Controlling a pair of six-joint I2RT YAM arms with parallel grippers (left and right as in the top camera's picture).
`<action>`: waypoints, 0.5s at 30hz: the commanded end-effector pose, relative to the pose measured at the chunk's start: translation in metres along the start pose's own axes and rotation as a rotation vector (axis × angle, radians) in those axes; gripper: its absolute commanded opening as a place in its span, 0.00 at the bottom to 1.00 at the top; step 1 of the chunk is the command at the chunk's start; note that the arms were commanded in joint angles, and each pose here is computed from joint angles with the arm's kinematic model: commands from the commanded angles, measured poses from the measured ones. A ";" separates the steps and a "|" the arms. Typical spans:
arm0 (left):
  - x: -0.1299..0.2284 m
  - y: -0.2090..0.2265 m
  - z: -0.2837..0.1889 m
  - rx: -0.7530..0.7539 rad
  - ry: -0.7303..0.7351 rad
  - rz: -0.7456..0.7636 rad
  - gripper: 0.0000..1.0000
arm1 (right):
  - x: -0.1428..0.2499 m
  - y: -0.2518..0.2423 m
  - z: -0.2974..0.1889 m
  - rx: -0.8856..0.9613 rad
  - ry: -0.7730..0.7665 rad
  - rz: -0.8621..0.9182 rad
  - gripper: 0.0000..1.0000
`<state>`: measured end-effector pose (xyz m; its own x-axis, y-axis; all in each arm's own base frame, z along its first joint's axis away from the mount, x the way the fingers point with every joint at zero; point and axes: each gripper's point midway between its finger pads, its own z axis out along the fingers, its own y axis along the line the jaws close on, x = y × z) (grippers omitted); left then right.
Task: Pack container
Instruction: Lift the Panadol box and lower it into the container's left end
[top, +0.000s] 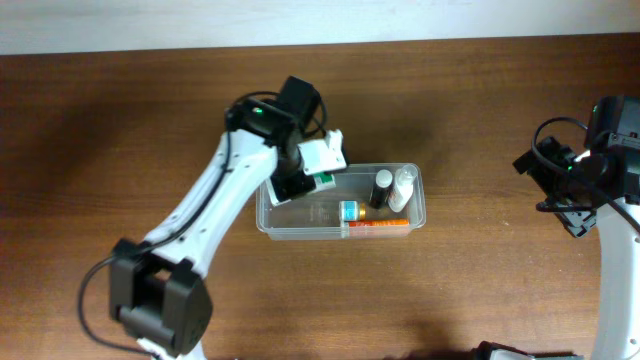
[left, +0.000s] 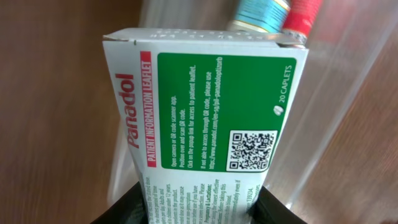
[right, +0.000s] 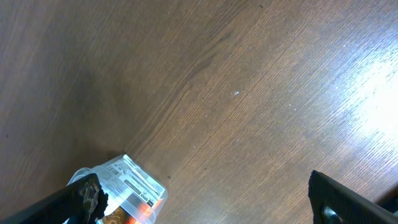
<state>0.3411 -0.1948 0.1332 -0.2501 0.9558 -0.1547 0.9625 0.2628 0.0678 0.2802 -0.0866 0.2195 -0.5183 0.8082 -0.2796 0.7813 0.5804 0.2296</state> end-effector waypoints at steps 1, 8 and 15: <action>-0.003 -0.006 0.027 0.063 0.020 0.169 0.46 | -0.002 0.001 -0.006 -0.014 -0.016 0.011 0.98; 0.001 -0.009 0.060 0.123 0.066 0.173 0.57 | -0.002 0.001 -0.006 -0.014 -0.016 0.011 0.98; 0.000 0.016 0.037 -0.009 0.099 -0.037 1.00 | -0.002 0.001 -0.006 -0.014 -0.016 0.011 0.98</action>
<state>0.3458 -0.1987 0.0776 -0.1739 0.9833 -0.0541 0.9847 0.1741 0.0000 0.2800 -0.0865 0.2195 -0.5185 0.8083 -0.2791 0.7814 0.5804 0.2292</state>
